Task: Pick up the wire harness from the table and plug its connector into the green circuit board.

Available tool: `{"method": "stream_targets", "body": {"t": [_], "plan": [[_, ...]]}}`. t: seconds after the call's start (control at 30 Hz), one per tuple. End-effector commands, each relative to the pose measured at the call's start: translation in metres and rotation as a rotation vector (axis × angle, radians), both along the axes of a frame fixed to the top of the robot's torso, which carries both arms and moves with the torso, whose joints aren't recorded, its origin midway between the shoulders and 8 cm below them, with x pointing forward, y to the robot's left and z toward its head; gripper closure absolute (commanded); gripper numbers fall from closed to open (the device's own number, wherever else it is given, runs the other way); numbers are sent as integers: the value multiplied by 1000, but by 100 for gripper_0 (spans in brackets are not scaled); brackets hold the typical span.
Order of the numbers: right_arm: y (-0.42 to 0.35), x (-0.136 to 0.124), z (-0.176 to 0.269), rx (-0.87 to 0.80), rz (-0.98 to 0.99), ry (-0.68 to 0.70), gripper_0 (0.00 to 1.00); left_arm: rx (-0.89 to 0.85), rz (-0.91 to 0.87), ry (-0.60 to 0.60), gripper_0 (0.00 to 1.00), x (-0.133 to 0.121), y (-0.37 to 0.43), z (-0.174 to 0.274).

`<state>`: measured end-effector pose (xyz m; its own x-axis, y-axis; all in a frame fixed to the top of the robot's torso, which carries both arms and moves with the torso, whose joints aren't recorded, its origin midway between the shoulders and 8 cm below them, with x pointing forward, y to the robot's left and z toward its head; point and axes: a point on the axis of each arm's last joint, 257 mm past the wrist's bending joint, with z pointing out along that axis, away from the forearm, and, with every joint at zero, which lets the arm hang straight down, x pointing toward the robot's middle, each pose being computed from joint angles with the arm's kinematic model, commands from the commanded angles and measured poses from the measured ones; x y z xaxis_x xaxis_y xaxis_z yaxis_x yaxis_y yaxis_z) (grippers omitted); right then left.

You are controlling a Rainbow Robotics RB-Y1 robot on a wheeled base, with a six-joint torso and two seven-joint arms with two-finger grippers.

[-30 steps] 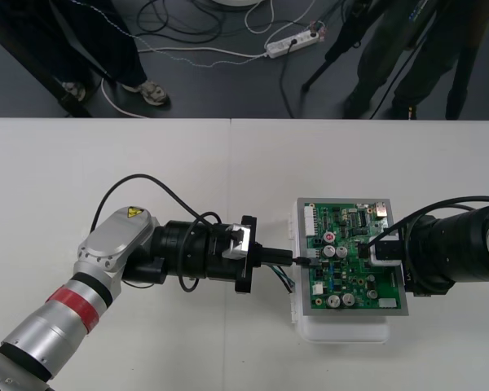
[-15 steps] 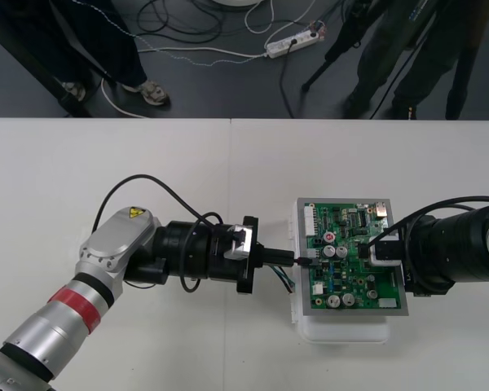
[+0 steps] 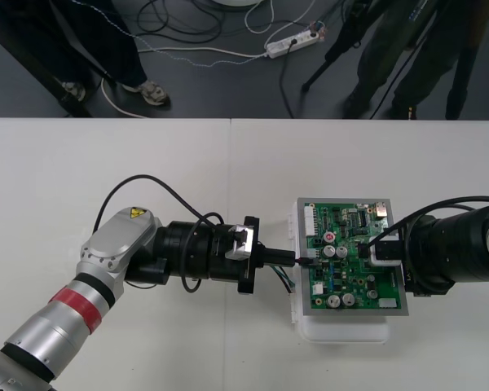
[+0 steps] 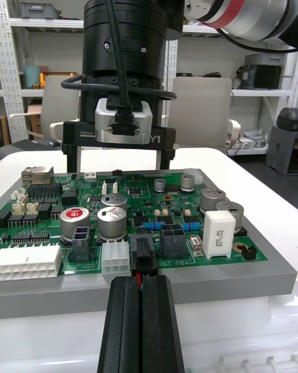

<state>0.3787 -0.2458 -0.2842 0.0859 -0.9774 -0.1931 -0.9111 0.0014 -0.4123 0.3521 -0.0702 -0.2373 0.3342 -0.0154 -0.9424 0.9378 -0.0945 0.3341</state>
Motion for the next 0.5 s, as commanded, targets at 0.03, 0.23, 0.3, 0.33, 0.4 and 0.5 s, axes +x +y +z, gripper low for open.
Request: {"method": "stream_targets", "body": {"t": [0.03,0.23,0.3,0.33,0.4,0.5], "plan": [[14,-5,3,35,-21,3,0,-35,-34,-80,100,-2,-34,23],[14,-5,3,35,-21,2,0,-35,-34,-80,100,-2,-34,23],[14,-5,2,35,-22,4,0,-35,-34,-80,100,-2,-34,23],[14,-5,3,34,-19,1,0,-35,-33,-79,99,-3,-33,22],[14,-5,3,34,-19,1,0,-39,-32,-77,56,-2,-33,23],[14,-5,3,34,-19,1,0,-48,-27,-67,16,-1,-33,26]]}}
